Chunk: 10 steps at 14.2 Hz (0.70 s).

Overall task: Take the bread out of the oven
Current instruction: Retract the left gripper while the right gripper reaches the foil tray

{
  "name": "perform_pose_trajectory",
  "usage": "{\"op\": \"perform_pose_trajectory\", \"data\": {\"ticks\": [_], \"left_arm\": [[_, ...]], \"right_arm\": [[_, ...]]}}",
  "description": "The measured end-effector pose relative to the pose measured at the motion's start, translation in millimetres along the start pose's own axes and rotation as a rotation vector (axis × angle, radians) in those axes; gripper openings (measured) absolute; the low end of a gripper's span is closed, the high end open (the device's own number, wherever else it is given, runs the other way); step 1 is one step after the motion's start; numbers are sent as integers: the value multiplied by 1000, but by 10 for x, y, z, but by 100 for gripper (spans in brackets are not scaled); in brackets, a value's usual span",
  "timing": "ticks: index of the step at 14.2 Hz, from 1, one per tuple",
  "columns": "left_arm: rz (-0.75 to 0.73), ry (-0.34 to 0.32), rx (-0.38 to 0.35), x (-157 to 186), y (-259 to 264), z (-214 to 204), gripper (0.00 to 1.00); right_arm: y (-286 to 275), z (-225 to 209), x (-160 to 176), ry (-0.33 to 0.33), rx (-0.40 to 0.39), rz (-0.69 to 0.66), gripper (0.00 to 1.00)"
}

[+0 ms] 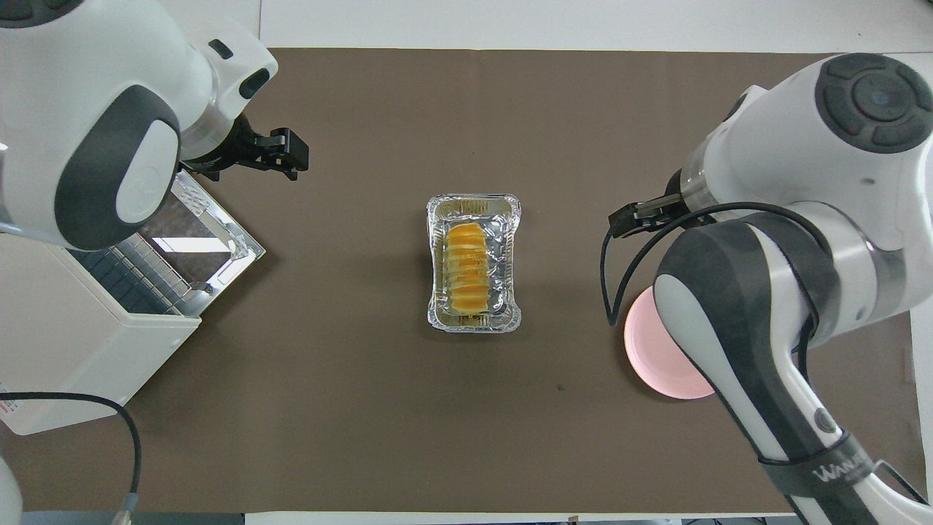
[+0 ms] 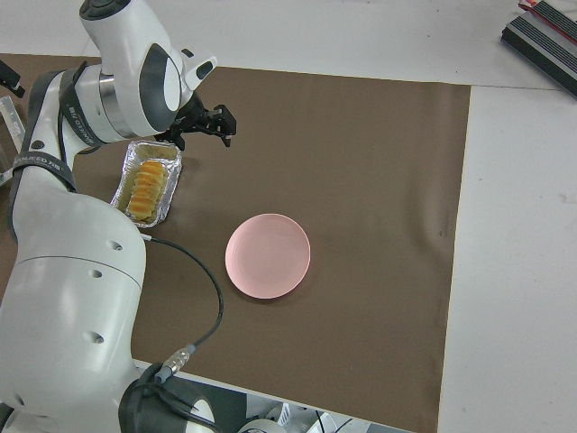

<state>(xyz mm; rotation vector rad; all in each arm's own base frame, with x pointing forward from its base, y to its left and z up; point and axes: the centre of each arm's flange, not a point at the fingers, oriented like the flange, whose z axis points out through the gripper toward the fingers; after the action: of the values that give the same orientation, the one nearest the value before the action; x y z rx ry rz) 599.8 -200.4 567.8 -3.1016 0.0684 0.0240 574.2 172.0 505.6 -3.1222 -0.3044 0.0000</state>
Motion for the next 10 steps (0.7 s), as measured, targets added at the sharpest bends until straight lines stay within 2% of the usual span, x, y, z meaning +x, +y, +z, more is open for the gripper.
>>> {"op": "perform_pose_trajectory", "data": {"ticks": [3, 6, 10], "left_arm": [[-61, -3, -7, -180, -458, -241, 100], [-88, -10, -8, -213, -637, -236, 100], [-115, -17, -15, -278, -1253, -253, 100]], "right_arm": [[-411, 289, 97, 1, 7, 22, 100], [-913, 595, 82, -31, 3, 58, 100], [-1122, 1069, 157, -37, 6, 119, 100]]}}
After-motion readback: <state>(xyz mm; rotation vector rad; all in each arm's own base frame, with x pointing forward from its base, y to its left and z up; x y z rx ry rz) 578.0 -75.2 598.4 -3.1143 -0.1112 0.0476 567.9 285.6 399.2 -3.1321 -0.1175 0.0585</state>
